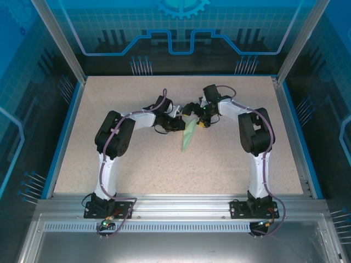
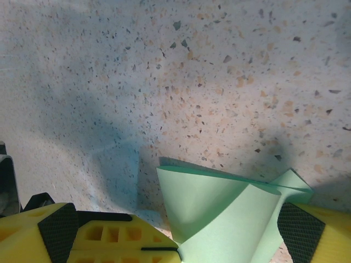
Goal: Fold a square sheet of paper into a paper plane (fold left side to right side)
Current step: Fold the wing for the fifth time at the center of the table.
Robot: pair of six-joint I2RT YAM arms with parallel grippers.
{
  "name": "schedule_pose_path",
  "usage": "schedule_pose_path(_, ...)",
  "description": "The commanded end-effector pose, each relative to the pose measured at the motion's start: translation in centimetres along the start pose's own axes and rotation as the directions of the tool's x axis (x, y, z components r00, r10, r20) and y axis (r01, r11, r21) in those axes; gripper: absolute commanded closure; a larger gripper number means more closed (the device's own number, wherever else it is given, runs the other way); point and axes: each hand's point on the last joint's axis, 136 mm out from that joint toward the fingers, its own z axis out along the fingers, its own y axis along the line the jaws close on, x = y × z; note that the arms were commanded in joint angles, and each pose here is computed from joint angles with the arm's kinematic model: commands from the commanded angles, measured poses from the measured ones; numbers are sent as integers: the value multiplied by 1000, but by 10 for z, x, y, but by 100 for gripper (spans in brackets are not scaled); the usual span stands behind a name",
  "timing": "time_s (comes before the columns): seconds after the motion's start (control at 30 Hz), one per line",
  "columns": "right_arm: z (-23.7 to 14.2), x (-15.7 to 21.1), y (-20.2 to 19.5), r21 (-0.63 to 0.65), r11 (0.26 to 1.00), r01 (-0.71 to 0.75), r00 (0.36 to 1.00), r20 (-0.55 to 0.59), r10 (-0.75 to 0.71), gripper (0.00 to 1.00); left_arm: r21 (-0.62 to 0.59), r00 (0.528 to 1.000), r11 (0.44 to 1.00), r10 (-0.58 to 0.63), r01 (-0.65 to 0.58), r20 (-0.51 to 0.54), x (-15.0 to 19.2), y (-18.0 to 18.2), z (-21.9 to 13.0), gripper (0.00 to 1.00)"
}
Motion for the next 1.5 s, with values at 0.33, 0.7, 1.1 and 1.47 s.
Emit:
schedule_pose_path(0.33,-53,-10,17,-117,993,20,995,95,-9,2,-1,993,1000,-18,18,-119,40,-5,16,96)
schedule_pose_path(0.7,-68,17,-16,-68,997,32,997,66,-27,30,-3,995,1000,-14,14,-98,34,-6,16,96)
schedule_pose_path(1.1,-42,15,-21,-57,998,-25,1000,11,25,21,4,995,1000,-5,6,-97,31,-11,14,97)
schedule_pose_path(1.47,-21,17,-18,-29,999,-24,999,-26,23,29,4,995,1000,-2,2,-97,30,-12,13,97)
